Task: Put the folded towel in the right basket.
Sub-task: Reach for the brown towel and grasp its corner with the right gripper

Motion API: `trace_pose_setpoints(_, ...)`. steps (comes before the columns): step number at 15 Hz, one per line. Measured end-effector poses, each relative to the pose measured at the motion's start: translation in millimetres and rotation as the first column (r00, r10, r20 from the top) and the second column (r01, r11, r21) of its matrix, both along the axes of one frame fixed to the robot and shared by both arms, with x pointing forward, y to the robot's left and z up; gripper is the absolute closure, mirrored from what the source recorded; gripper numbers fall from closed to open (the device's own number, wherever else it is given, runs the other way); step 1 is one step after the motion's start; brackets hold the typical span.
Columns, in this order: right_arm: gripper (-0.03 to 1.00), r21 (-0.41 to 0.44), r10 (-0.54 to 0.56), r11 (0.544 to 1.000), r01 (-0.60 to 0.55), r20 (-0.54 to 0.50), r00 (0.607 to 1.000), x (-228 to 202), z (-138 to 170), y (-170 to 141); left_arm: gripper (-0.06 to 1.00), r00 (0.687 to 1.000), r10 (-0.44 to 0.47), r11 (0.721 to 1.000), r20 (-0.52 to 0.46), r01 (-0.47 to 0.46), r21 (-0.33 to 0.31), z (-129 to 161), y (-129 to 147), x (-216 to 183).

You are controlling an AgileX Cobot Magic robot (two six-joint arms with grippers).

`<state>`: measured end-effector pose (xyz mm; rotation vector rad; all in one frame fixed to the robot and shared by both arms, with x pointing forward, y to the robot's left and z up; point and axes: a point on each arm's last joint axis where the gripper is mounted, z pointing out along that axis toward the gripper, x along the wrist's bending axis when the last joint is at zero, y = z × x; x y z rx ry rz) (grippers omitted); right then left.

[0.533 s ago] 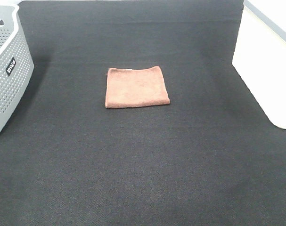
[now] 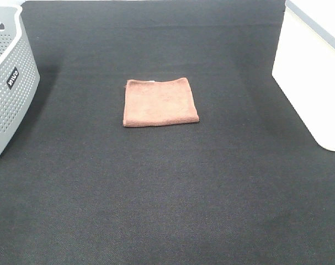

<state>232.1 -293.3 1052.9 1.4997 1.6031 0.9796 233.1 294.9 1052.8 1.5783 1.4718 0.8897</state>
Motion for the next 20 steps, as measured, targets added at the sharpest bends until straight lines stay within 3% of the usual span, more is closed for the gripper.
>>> trace_pose_setpoints(20, 0.24, 0.000, 0.000, 1.000, 0.000, 0.000, 1.000, 0.0, 0.0, 0.0, 0.07, 1.000, 0.000, 1.000, 0.000, 0.000, 0.000, 0.0, 0.0, 0.0)
